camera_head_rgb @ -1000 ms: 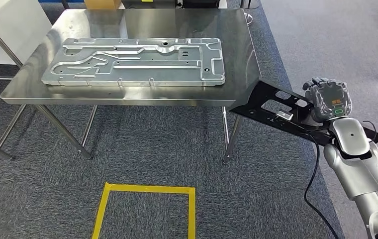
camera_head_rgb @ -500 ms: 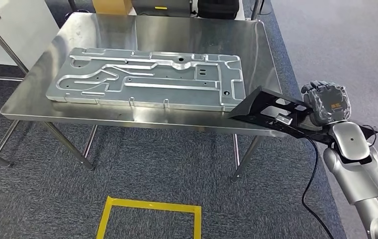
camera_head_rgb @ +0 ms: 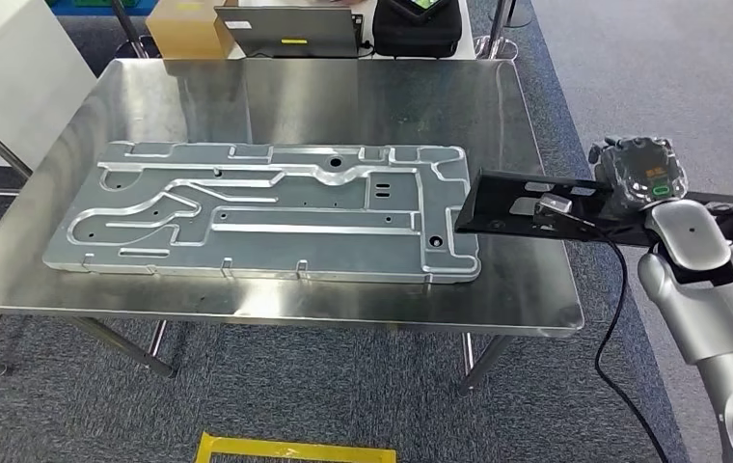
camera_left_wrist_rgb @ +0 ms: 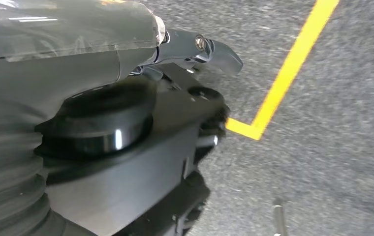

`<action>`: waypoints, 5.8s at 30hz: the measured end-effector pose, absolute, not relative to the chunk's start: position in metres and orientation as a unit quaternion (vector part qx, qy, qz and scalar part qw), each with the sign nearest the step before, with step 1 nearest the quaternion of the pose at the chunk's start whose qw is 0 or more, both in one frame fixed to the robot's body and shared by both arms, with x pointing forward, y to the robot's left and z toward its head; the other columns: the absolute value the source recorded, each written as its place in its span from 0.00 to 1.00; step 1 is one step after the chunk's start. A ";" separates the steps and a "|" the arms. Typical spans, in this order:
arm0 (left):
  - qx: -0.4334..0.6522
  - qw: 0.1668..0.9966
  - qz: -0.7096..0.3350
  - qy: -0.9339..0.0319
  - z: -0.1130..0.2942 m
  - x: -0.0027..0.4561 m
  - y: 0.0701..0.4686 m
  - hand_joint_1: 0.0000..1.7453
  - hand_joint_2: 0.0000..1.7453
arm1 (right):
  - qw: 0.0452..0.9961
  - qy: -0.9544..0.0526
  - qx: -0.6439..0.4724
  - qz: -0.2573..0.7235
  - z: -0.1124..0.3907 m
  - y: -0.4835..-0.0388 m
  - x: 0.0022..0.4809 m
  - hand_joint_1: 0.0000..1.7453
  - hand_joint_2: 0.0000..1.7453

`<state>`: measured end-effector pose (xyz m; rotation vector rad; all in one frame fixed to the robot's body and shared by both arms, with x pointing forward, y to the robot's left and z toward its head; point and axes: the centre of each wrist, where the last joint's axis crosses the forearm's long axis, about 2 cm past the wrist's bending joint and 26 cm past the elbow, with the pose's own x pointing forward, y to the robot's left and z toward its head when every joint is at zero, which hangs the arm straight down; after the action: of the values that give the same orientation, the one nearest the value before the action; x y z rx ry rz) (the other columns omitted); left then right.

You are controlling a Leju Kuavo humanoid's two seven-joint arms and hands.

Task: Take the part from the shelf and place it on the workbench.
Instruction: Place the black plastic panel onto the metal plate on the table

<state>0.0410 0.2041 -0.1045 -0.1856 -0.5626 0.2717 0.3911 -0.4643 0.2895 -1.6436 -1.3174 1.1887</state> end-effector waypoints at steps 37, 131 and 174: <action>-0.101 0.954 0.121 -0.254 -0.102 0.063 0.204 0.00 1.00 | 0.341 -0.532 -0.539 0.558 0.237 -0.191 0.462 1.00 1.00; -0.112 0.943 0.065 -0.308 -0.097 0.078 0.192 0.00 0.00 | 0.341 -0.705 -0.396 0.479 0.276 -0.091 0.428 0.00 0.00; -0.125 0.932 0.160 -0.301 -0.101 0.056 0.197 0.00 0.00 | 0.429 -0.792 -0.273 0.337 0.137 -0.195 0.296 0.00 0.00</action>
<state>0.0559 0.1975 -0.1014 -0.2557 -0.6162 0.3279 0.2958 -0.1950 0.1369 -0.6808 -1.9781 0.8410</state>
